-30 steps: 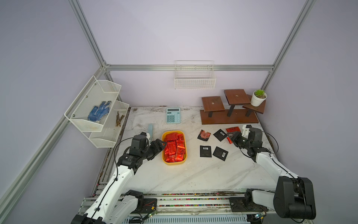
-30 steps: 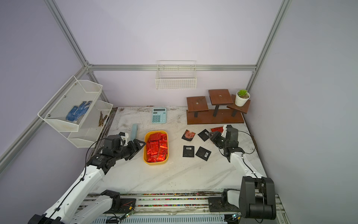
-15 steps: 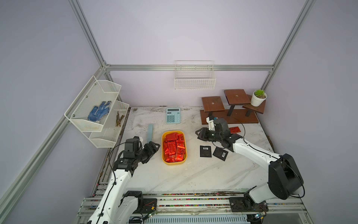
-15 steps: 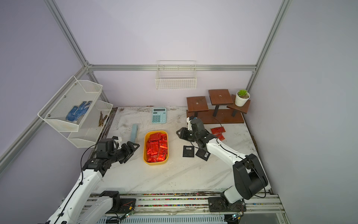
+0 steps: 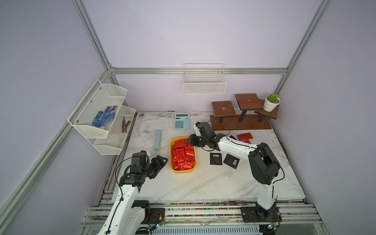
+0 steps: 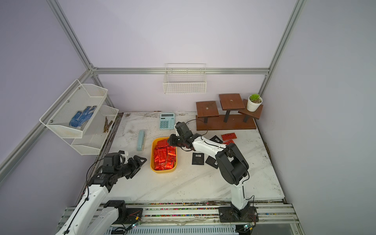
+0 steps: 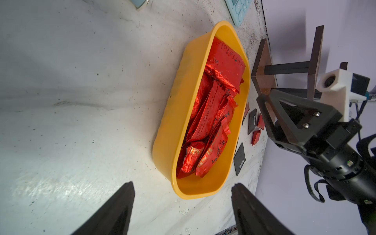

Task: Take the tea bags out of the storage box
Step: Pick up the tea bag from the storage box.

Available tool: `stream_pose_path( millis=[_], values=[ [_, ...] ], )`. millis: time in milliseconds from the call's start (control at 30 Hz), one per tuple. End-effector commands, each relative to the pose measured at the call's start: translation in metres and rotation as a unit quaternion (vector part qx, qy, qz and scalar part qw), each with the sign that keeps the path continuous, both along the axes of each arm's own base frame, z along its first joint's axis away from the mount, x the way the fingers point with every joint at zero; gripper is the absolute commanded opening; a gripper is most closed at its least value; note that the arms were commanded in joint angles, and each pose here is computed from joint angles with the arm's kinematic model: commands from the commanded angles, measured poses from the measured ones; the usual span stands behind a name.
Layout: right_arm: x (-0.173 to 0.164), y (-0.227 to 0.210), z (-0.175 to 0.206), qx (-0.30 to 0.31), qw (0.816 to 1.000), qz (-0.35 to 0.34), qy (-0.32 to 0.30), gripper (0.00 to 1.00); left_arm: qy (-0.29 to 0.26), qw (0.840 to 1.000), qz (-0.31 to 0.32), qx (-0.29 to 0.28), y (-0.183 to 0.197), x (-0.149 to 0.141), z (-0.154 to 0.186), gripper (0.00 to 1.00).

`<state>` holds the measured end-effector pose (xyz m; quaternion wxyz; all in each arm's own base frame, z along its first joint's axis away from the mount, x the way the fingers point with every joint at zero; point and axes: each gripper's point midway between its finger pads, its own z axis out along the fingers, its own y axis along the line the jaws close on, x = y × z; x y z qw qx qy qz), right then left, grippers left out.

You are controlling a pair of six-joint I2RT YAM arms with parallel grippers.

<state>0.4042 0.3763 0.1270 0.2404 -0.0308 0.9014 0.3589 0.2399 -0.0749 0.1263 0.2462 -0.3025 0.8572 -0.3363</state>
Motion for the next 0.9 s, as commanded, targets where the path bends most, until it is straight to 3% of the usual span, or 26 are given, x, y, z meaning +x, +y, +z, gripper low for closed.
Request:
stream_pose_path(
  millis=[0,567,667,867],
  values=[
    [0.009,0.002,-0.004,-0.016,1.000,-0.005,-0.003,0.40,-0.016,1.000,0.001,-0.011,-0.001,0.002,0.007,0.78],
    [0.014,0.035,-0.034,-0.016,1.000,0.008,0.024,0.37,-0.008,1.000,-0.009,-0.011,-0.003,-0.005,0.001,0.79],
    [0.014,0.040,-0.034,0.000,1.000,0.009,0.029,0.29,-0.007,1.000,-0.009,-0.011,-0.003,-0.006,0.001,0.79],
    [0.011,0.045,-0.020,0.034,0.999,0.012,0.031,0.02,-0.008,1.000,-0.007,-0.010,-0.002,-0.008,0.004,0.79]
  ],
)
